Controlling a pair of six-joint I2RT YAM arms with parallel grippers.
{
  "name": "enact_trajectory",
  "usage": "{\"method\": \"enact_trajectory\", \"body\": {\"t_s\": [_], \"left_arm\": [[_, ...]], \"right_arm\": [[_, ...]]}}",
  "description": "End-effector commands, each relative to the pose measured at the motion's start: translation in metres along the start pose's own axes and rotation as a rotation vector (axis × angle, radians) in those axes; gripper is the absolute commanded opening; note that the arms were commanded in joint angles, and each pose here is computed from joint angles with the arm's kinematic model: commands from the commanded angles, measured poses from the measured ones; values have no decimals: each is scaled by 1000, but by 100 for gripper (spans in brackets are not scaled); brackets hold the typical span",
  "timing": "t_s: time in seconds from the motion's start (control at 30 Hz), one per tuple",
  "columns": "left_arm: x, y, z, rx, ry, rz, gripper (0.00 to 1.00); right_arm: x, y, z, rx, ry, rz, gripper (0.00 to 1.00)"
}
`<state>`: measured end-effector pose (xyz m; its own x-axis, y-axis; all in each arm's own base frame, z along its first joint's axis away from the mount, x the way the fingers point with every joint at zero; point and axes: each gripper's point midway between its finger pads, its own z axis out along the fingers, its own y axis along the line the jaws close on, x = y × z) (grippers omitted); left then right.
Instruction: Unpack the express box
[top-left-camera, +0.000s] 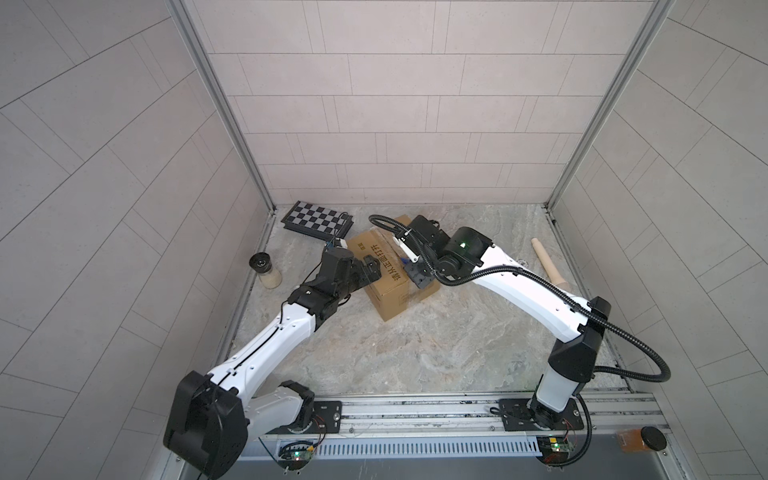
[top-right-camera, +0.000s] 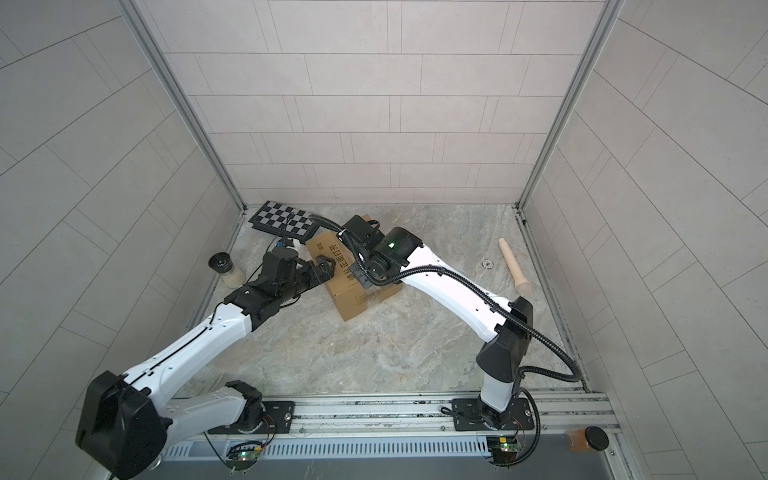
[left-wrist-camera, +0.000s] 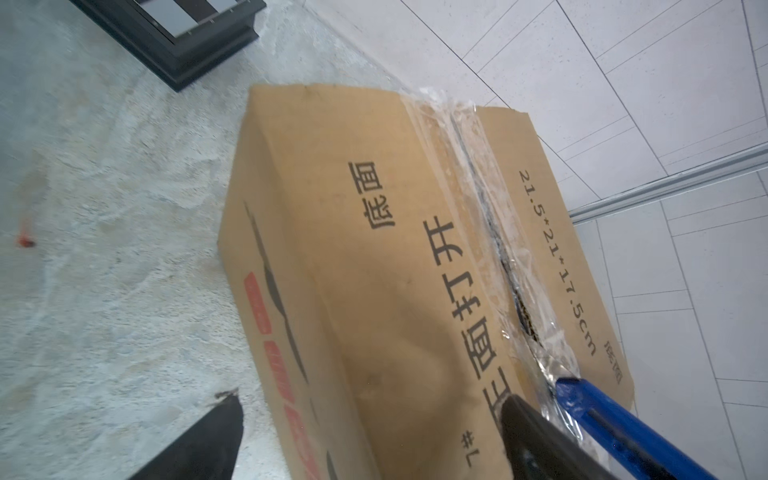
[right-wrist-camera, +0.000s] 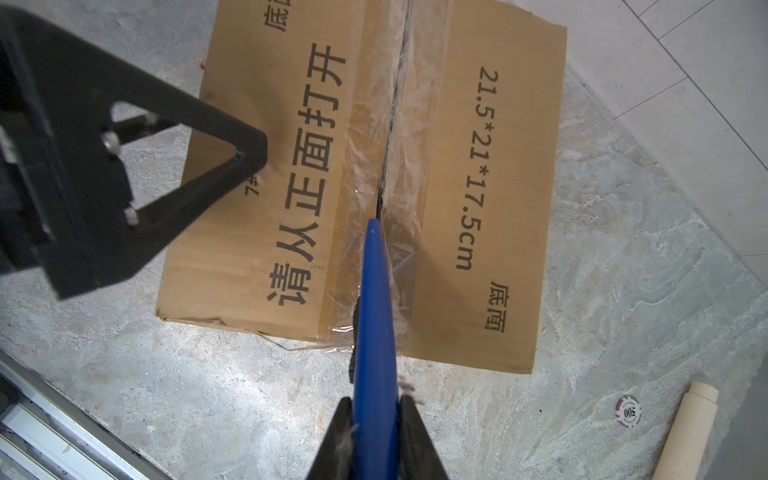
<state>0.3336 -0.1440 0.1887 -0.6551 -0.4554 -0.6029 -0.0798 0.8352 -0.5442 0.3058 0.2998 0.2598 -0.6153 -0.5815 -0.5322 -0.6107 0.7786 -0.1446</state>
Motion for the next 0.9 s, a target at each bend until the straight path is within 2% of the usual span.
{"method": "enact_trajectory", "body": {"t_s": [0.0,0.23,0.4,0.57,0.87], "left_arm": [[-8,10,-10,-62,13,88,100],[-22,10,-4,-131,19,140,100],[-10,40,6,-295,91,142,100],[11,71,11,-430,166,133,99],[22,86,12,-464,163,100,99]], "right_arm": [[-9,25,-6,-127,-52,-62,0],[-11,34,-6,-176,-60,-112,0],[-9,30,-6,-149,-45,-132,0],[-5,15,-11,-47,7,-143,0],[14,3,-27,12,133,-151,0]]}}
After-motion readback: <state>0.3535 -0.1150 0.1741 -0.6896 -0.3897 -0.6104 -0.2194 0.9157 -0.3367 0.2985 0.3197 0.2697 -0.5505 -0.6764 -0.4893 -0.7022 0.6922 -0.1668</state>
